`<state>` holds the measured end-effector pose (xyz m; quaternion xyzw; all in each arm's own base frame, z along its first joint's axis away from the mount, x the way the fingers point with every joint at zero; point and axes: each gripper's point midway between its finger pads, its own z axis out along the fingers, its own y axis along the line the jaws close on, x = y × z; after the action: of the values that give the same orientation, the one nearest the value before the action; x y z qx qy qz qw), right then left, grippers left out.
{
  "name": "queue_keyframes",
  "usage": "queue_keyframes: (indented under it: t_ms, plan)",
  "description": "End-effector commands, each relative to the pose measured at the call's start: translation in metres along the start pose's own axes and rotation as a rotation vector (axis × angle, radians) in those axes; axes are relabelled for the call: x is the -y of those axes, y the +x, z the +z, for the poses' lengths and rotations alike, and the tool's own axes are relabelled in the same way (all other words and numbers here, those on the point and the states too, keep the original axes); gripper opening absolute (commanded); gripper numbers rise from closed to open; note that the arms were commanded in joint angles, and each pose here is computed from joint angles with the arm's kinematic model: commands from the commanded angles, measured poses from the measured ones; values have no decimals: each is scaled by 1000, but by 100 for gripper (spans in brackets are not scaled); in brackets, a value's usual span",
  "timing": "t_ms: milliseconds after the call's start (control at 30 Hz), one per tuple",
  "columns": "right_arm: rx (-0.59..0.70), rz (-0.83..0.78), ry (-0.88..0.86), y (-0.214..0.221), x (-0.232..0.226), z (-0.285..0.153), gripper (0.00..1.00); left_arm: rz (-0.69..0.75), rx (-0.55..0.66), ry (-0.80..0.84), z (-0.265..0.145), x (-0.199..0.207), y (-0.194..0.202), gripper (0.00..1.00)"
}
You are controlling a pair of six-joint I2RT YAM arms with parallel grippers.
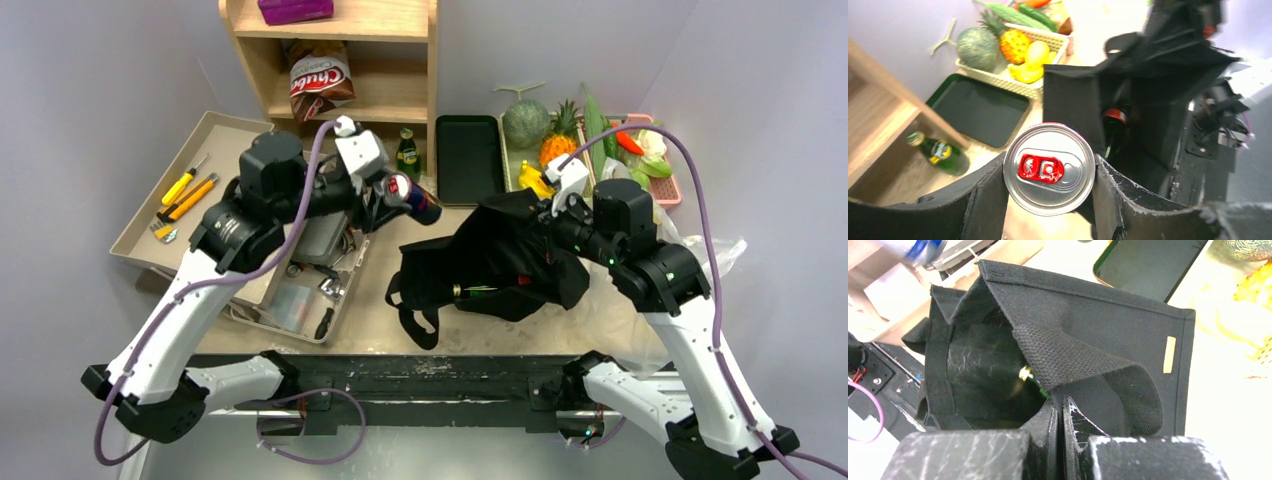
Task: Untie the knot of the grocery bags and take out the mixed food
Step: Place the bottle on the shelf.
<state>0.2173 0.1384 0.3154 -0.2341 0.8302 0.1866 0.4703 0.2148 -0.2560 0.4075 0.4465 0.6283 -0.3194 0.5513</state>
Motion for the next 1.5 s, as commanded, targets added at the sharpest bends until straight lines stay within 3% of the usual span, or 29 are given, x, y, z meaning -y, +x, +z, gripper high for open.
queue_keyframes:
  t_ms: [0,100,400,600,900,1467]
  plan:
    - [-26,-34,56,17,8,-20,0,-2,50,-59,3,-34,-26,0]
    - [-27,-43,48,21,6,-28,0,9,18,-124,22,-62,-16,0]
    - [-43,-92,-2,27,-3,-39,0,26,-208,-338,107,-163,81,0]
    - [-49,-113,1,26,-1,-39,0,81,-285,-441,145,-216,116,0]
    - [-47,-122,14,25,2,-40,0,84,-333,-566,142,-275,157,0]
    - [-53,-119,17,26,3,-37,0,48,-367,-699,114,-317,192,0]
